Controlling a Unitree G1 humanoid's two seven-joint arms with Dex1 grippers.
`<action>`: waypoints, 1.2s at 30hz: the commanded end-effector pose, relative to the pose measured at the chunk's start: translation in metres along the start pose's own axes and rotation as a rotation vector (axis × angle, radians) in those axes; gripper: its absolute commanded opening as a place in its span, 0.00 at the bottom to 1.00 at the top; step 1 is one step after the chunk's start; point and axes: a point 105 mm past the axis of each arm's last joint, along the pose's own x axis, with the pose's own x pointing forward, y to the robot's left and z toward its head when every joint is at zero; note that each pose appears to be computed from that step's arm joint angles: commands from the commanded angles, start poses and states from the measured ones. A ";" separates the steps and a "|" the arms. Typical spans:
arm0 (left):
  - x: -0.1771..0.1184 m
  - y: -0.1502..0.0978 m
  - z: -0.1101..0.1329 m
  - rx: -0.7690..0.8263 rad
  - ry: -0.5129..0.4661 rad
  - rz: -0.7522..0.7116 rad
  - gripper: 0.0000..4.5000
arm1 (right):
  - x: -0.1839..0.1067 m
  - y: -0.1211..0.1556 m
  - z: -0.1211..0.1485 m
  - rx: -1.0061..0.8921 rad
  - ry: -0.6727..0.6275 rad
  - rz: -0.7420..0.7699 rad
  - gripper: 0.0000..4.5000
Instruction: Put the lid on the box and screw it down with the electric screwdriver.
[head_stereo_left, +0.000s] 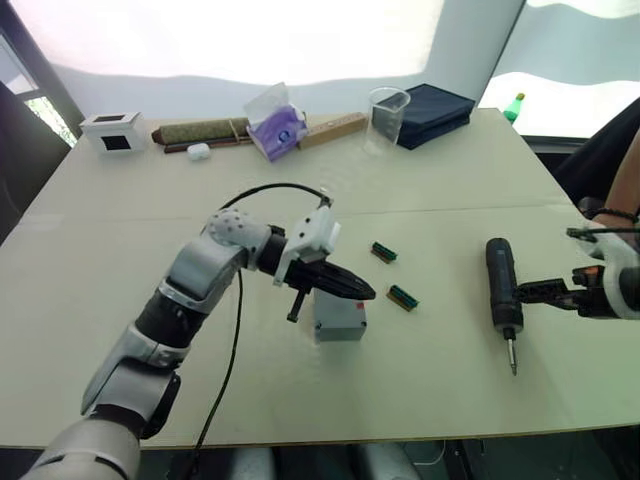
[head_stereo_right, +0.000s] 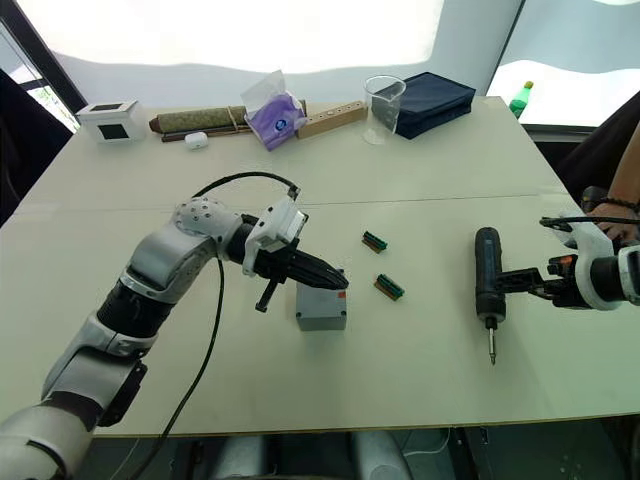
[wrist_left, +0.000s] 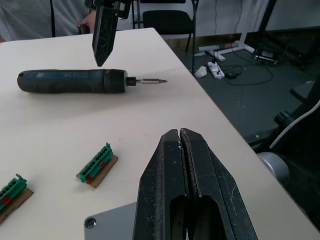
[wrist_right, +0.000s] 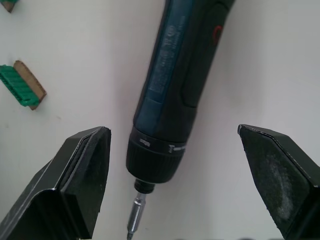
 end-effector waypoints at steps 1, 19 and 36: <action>-0.005 -0.002 0.008 0.038 0.003 0.027 0.00 | 0.006 -0.011 0.002 -0.037 0.024 -0.054 1.00; -0.009 0.001 0.004 0.006 0.008 0.103 0.00 | 0.054 -0.004 -0.022 -0.228 0.298 0.018 0.75; -0.021 0.019 -0.004 -0.042 0.000 0.184 0.00 | 0.003 0.017 0.081 -0.333 -0.114 -0.056 0.48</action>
